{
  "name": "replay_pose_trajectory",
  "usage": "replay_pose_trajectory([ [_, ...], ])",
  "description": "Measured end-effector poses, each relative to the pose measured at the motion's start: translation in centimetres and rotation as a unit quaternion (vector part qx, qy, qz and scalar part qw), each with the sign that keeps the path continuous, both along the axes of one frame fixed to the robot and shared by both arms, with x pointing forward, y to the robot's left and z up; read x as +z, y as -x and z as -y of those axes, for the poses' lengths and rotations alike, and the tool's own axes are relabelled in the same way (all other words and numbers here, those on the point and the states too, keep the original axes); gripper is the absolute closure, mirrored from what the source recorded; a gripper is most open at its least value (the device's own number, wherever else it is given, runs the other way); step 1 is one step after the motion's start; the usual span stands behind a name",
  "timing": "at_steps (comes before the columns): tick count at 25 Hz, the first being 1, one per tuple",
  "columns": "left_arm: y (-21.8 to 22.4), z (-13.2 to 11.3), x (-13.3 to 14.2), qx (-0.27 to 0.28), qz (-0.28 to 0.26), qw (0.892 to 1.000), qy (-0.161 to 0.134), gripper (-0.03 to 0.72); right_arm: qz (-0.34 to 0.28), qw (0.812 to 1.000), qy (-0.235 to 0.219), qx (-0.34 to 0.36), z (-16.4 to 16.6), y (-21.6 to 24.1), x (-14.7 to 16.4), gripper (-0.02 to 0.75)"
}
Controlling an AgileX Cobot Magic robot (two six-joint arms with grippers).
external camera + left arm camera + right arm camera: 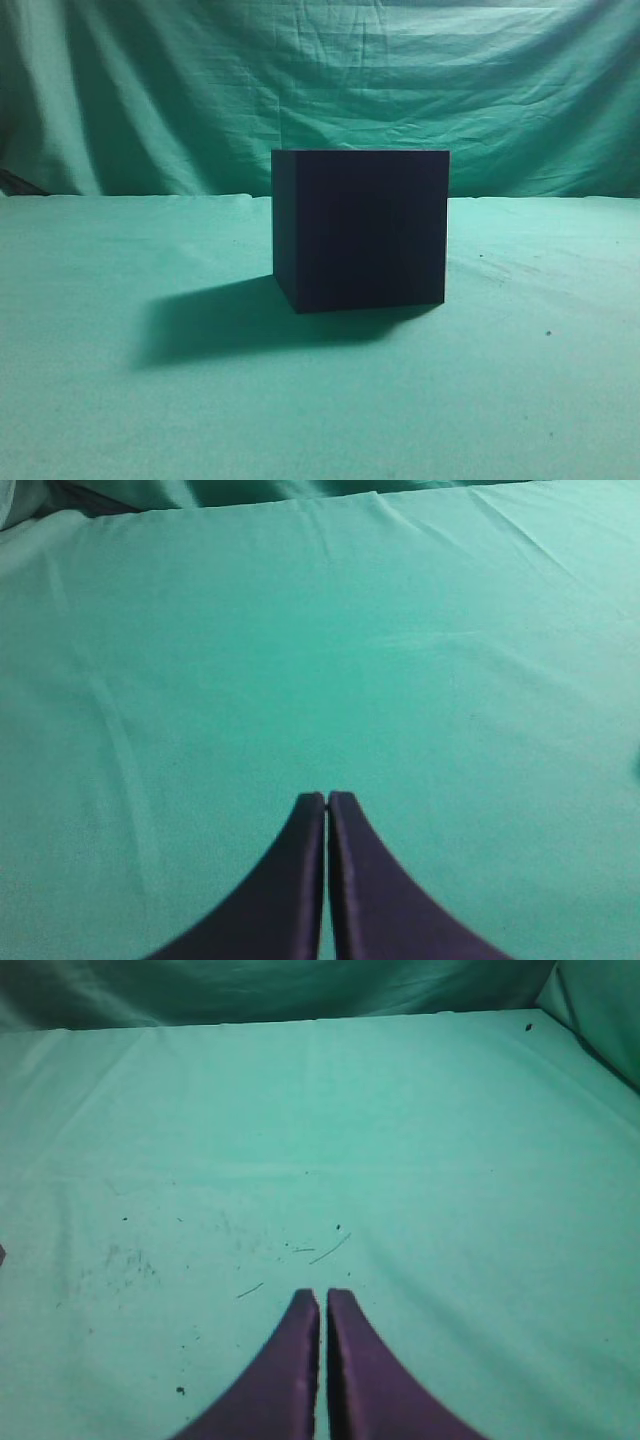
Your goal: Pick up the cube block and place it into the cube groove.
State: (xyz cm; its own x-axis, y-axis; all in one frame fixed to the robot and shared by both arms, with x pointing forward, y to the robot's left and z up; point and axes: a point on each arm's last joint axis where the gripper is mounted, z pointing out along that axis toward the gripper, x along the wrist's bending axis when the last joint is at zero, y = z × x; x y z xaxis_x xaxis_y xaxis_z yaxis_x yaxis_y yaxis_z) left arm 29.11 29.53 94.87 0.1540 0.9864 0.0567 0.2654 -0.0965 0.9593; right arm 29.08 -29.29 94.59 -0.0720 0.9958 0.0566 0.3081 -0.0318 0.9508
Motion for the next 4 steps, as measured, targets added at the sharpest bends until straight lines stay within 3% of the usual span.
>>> replay_pose_trajectory([
  [4, 0.0, 0.0, 0.0, 0.0, 0.0, 1.0, 0.0, 0.688, 0.001, 1.0, 0.0, 0.0, 0.0, 0.0, 0.01, 0.738],
])
